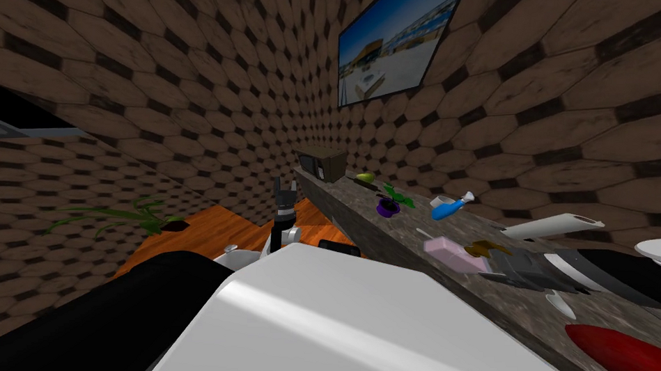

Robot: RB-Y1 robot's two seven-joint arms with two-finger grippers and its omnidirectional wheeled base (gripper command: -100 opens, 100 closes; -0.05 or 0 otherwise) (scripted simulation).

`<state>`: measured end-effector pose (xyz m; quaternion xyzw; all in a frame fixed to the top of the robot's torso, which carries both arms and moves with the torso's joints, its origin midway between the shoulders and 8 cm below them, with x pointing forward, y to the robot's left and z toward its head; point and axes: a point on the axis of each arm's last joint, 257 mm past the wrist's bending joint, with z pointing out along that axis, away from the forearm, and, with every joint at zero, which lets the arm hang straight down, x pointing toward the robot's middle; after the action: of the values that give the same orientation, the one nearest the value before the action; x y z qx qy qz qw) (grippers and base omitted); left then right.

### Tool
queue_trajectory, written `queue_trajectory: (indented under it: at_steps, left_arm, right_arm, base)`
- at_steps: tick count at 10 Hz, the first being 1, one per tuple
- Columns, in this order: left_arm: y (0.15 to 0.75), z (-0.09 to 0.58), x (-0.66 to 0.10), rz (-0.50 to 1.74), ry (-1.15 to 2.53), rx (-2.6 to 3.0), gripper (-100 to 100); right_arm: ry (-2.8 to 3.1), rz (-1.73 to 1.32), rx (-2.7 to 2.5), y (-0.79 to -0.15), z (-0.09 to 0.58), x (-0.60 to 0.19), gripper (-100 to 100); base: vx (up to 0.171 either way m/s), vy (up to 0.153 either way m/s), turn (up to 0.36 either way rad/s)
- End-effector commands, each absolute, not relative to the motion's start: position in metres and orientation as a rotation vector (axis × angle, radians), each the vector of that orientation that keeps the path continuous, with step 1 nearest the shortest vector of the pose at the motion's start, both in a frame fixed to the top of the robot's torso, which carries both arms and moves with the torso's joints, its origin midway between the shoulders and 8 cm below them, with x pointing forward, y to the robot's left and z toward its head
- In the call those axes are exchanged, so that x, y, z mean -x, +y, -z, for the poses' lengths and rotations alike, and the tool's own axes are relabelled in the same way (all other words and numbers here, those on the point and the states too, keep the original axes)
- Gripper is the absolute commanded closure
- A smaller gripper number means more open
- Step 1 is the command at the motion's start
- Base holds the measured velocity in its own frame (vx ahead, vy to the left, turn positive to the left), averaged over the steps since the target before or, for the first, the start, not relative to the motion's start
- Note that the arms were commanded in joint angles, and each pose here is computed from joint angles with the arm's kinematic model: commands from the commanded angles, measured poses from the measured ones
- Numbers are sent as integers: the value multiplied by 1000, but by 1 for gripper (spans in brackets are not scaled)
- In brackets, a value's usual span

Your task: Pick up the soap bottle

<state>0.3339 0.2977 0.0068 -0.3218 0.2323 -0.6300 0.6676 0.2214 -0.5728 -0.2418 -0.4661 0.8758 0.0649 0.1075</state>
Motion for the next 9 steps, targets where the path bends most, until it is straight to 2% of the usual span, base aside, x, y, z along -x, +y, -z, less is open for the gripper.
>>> queue_trajectory:
  at_steps: [1,4,5,9]
  left_arm:
    - [298,-7,-334,1421,524,726,0]
    - [298,-7,-334,1421,524,726,0]
    - [298,-7,-334,1421,524,726,0]
    - [298,-7,-334,1421,524,726,0]
  right_arm:
    - [2580,-188,1359,-576,252,-216,-100]
    - [2580,-187,1353,-577,258,-213,-100]
    - [2581,-187,1352,-577,259,-212,100]
    - [2581,-189,1352,-577,259,-212,100]
  base:
    - [6,4,94]
    - [2,-3,21]
    - [0,0,0]
    - [0,0,0]
